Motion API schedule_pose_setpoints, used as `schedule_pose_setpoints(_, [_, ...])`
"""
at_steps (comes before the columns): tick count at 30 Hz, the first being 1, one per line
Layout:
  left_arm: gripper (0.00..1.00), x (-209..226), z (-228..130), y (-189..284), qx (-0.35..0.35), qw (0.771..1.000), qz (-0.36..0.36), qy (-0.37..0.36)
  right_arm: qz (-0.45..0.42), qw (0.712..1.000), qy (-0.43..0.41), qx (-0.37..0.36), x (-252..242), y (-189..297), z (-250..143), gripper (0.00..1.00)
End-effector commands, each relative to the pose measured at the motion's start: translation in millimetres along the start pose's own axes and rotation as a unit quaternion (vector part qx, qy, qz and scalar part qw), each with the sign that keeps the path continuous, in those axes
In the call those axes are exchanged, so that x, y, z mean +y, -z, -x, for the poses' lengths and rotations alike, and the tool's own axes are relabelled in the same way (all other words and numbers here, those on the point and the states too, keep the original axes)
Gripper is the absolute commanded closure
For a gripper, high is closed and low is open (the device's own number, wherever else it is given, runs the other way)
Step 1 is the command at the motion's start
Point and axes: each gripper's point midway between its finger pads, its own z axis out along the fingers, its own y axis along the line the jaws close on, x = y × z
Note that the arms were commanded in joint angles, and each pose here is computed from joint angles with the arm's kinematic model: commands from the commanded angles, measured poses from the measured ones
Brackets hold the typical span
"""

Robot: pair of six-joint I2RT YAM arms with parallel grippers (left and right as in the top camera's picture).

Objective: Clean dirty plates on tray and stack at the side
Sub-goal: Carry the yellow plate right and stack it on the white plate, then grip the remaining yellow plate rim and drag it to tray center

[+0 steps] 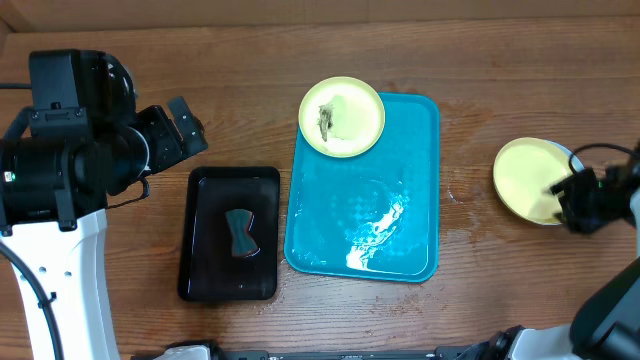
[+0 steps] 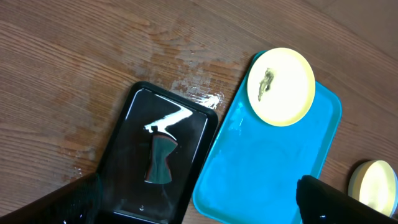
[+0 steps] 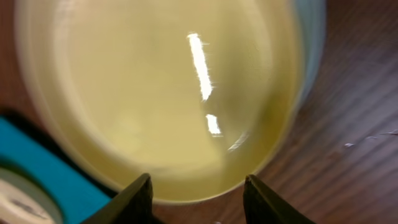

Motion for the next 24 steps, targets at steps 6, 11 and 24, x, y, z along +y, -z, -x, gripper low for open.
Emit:
schedule_pose_setpoints(6, [0.00,-2,3,8,-0.012,1.000,-0.008,-0.006,0.169,0.895,0.400,-0.103,192,86,-85,0.49])
schedule_pose_setpoints(11, [0.00,-2,3,8,-0.012,1.000,-0.008,-0.006,0.186,0.825,0.521,-0.120,251,60,-149,0.49])
schedule_pose_setpoints(24, [0.00,-2,3,8,-0.012,1.000,-0.008,-0.006,0.072,0.818,0.544,-0.173,286,-119,-127,0.21])
